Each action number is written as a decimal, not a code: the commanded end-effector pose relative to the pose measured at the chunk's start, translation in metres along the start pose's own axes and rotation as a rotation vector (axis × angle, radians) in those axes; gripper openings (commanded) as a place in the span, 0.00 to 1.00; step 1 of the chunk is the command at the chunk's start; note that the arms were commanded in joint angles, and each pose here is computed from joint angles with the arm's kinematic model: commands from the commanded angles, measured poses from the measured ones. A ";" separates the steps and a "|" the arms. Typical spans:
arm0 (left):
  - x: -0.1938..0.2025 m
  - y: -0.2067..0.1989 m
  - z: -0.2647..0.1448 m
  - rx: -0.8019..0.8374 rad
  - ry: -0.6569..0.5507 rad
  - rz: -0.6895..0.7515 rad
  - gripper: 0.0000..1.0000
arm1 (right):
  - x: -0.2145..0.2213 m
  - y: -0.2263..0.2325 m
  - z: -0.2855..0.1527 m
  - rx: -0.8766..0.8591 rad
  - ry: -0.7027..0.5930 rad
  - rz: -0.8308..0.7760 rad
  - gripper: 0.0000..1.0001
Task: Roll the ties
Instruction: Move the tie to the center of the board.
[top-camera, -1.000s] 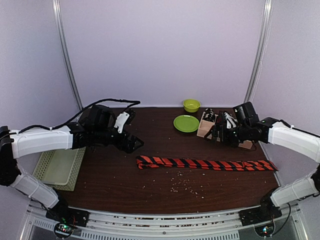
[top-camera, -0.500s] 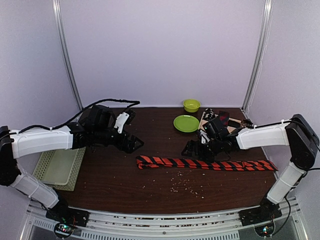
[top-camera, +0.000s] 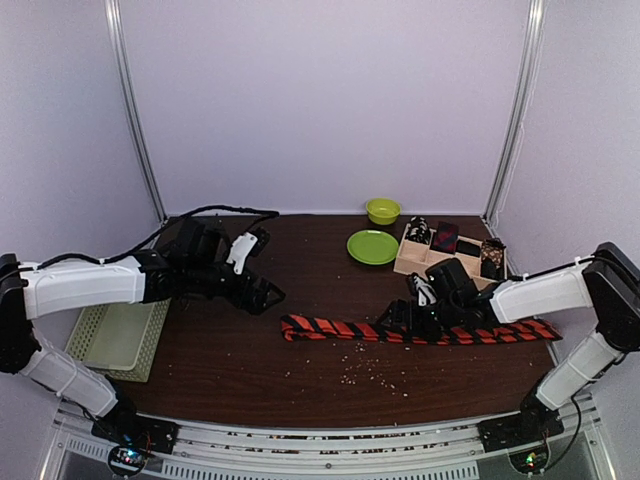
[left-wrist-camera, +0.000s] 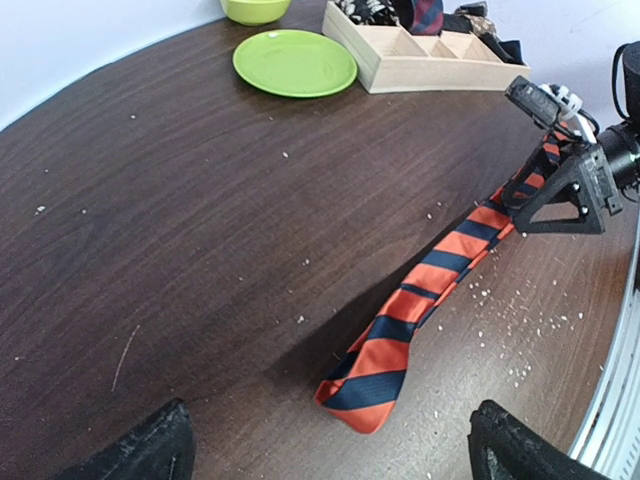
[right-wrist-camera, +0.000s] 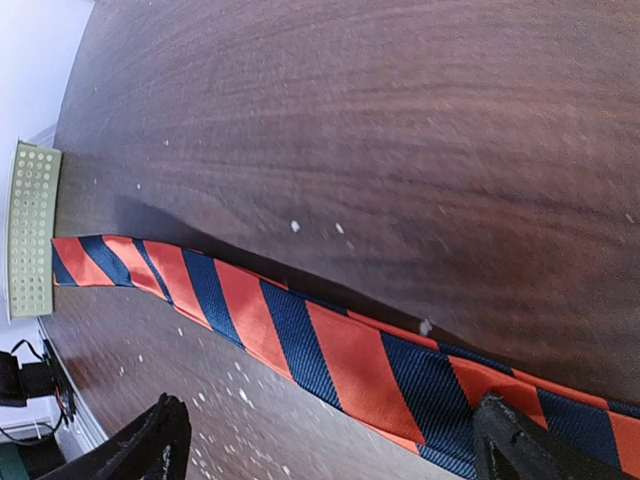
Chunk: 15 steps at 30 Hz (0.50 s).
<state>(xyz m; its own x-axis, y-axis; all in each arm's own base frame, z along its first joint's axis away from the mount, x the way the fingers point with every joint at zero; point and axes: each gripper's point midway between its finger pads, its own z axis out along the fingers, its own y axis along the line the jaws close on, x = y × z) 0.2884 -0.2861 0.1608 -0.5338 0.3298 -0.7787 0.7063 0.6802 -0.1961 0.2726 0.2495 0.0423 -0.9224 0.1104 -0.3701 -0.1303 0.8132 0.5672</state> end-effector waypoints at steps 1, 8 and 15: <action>0.000 -0.012 -0.008 0.067 -0.032 0.043 0.98 | 0.068 -0.065 -0.012 0.172 0.189 0.048 0.99; 0.016 -0.041 -0.015 0.161 -0.036 0.174 0.94 | 0.034 -0.036 -0.047 0.099 0.067 -0.046 1.00; -0.003 -0.036 -0.031 0.095 -0.125 0.190 0.98 | -0.048 0.044 -0.118 -0.032 -0.223 -0.220 1.00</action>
<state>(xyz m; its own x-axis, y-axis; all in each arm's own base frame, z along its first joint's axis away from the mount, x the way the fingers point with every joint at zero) 0.2386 -0.2916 0.1580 -0.4181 0.4143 -0.8085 0.8321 0.5317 -0.1578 0.2483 0.2096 0.1075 -0.8716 0.0618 -0.4863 -0.2293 0.8254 0.5159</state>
